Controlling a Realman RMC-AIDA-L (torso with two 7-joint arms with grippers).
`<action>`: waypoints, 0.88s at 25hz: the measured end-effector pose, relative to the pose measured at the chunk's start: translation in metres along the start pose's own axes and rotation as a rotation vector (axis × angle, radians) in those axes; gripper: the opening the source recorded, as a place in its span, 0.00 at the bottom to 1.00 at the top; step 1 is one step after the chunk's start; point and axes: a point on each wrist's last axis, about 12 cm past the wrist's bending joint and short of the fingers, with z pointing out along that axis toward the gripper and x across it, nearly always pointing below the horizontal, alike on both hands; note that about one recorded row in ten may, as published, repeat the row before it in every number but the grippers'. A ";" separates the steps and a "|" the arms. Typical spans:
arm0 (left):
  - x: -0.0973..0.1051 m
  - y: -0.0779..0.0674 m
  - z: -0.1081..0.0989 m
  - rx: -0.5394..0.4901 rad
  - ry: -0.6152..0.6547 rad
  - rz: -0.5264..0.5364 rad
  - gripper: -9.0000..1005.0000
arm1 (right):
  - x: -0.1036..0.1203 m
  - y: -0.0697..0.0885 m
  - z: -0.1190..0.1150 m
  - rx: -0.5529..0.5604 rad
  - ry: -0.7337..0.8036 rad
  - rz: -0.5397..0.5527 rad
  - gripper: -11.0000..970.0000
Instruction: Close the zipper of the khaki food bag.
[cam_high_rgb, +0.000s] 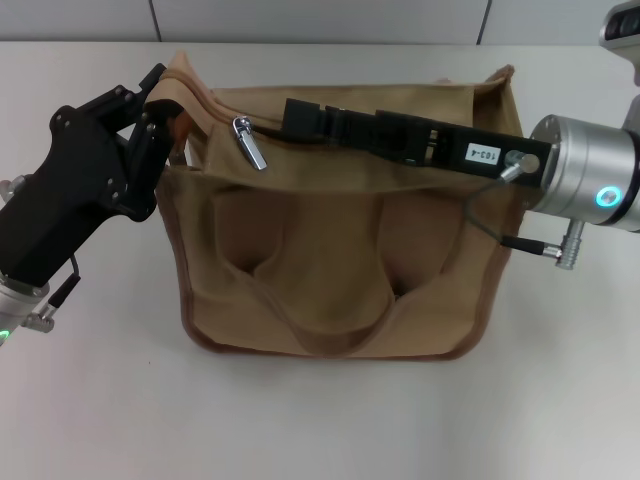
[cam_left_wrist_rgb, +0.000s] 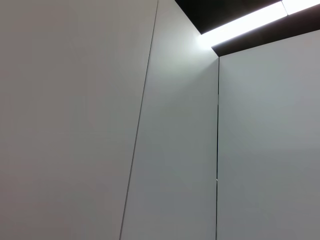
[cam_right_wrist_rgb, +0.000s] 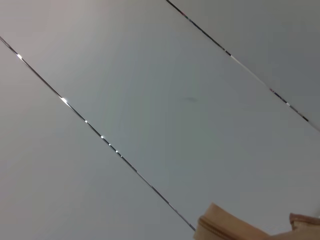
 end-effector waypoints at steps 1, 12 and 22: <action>0.000 0.000 0.001 0.001 0.000 0.000 0.07 | 0.001 -0.001 0.002 0.002 0.012 0.001 0.83; -0.001 0.003 0.012 0.032 -0.010 0.005 0.07 | 0.007 -0.003 0.010 0.017 0.068 0.011 0.79; 0.001 0.002 0.018 0.058 -0.008 -0.010 0.07 | 0.008 -0.006 0.015 0.035 0.089 0.021 0.74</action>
